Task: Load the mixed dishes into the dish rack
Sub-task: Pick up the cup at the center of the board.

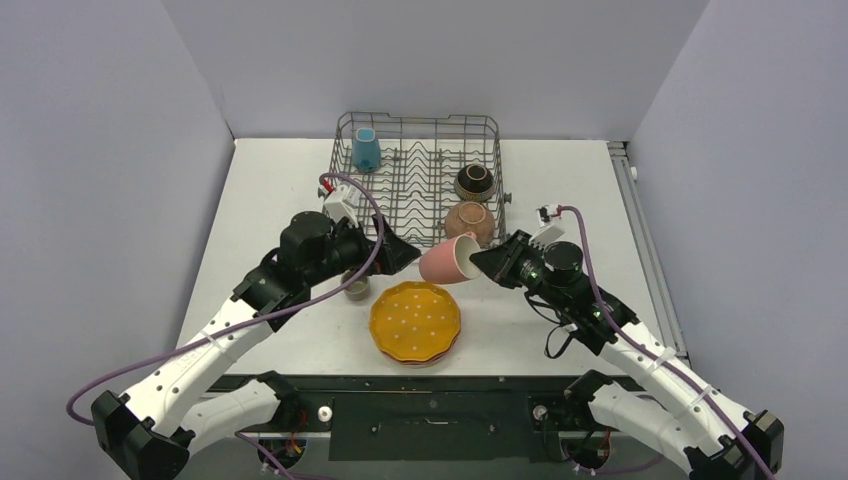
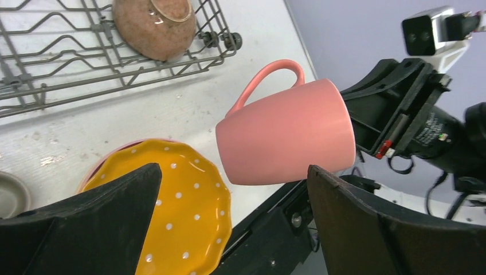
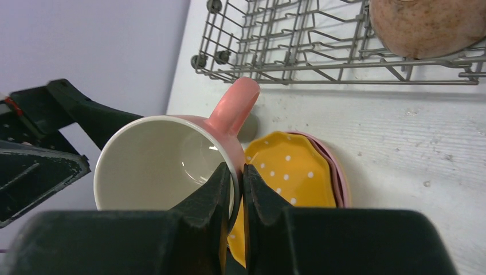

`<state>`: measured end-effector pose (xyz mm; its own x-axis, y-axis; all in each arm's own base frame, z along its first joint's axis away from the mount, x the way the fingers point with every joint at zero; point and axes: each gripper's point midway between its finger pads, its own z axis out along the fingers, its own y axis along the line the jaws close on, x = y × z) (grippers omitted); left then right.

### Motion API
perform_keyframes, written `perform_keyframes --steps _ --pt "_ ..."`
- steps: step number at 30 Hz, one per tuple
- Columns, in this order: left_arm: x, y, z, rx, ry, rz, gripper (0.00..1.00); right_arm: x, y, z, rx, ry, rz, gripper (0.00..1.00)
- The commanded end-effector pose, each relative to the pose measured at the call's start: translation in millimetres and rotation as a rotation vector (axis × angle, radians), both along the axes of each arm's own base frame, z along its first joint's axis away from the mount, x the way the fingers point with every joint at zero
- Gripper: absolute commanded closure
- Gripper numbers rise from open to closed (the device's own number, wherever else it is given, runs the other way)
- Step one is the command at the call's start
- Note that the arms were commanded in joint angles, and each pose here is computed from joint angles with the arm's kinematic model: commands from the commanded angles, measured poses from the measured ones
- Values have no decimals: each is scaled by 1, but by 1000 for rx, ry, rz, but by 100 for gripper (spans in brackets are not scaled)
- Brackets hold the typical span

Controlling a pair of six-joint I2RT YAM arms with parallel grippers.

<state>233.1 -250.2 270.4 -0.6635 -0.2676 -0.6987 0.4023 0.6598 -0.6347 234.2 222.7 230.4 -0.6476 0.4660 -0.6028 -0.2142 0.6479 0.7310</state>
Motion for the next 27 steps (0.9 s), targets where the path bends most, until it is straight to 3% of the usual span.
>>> perform_keyframes --steps 1,21,27 --pt "-2 -13 42 -180 -69 -47 4 4 8 77 307 -166 13 100" --pt "-14 -22 97 -591 -96 -87 4 -1 -16 160 772 -381 -25 100" --pt "-21 -28 111 -688 -84 -153 4 -5 -19 174 842 -428 -8 100"
